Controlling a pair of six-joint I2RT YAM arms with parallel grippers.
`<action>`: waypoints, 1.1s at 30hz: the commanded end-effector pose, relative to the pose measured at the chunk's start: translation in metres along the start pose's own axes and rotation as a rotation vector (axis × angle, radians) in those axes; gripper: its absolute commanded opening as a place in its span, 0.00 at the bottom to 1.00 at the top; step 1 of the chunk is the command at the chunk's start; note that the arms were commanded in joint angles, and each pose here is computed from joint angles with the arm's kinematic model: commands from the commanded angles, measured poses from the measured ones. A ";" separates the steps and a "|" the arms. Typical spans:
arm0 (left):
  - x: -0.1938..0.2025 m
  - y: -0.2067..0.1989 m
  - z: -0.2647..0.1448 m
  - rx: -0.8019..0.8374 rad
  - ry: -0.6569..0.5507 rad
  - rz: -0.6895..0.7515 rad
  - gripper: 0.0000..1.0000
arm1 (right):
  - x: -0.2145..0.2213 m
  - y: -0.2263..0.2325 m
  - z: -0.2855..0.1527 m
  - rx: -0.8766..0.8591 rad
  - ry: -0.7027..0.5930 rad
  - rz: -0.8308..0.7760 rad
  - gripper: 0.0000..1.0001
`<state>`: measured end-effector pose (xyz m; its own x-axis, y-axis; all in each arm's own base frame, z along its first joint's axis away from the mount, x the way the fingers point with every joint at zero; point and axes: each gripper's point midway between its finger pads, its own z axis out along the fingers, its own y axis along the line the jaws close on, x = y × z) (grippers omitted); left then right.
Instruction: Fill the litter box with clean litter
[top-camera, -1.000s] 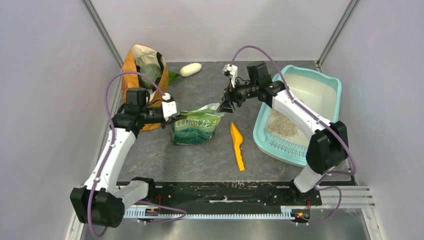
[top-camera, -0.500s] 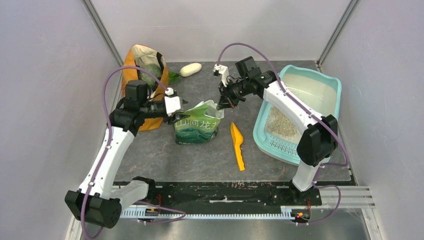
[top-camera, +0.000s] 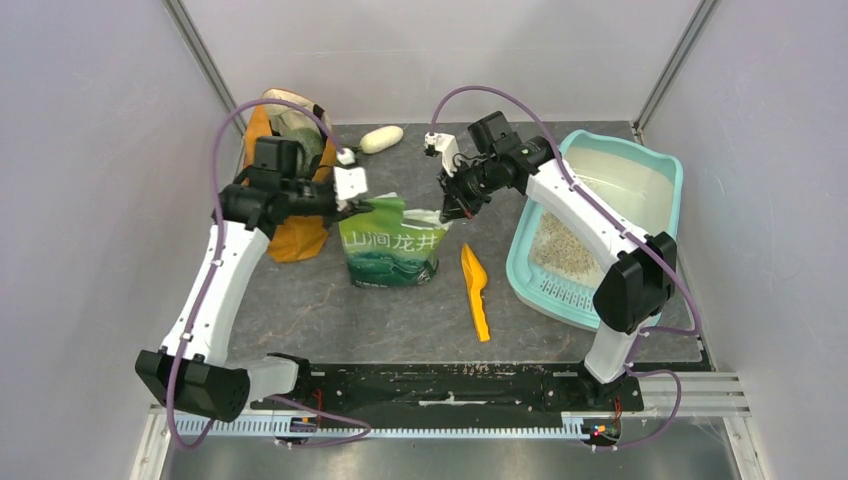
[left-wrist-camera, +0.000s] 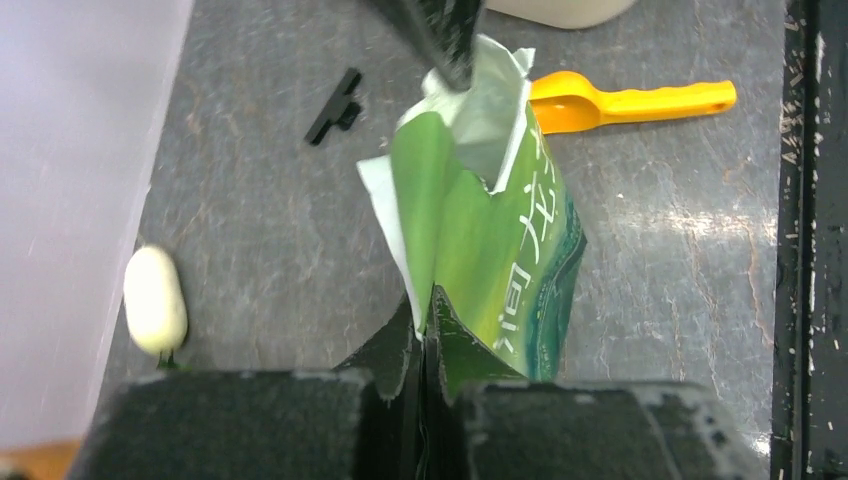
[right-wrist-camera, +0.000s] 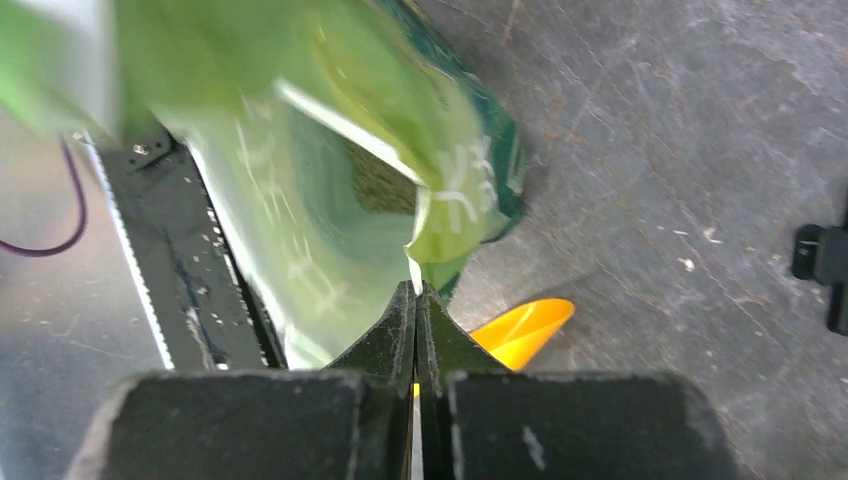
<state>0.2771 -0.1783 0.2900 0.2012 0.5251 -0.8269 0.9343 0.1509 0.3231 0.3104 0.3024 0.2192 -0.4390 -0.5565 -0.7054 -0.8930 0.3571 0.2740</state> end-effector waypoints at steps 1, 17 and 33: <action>-0.031 0.003 -0.039 -0.049 -0.107 0.104 0.02 | 0.011 -0.012 -0.021 0.086 0.048 -0.026 0.00; -0.016 -0.006 -0.025 -0.002 -0.135 0.115 0.02 | 0.002 0.017 -0.048 -0.097 -0.415 -0.236 0.87; -0.005 0.000 -0.024 -0.023 -0.091 0.125 0.02 | -0.076 0.058 -0.033 -0.111 -0.483 -0.460 0.00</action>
<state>0.2656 -0.1605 0.2940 0.2506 0.4782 -0.8417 0.9278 0.1295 0.3498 0.2869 0.3246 0.2117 -0.1828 -0.3379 -0.9232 -0.9819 0.1105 0.1540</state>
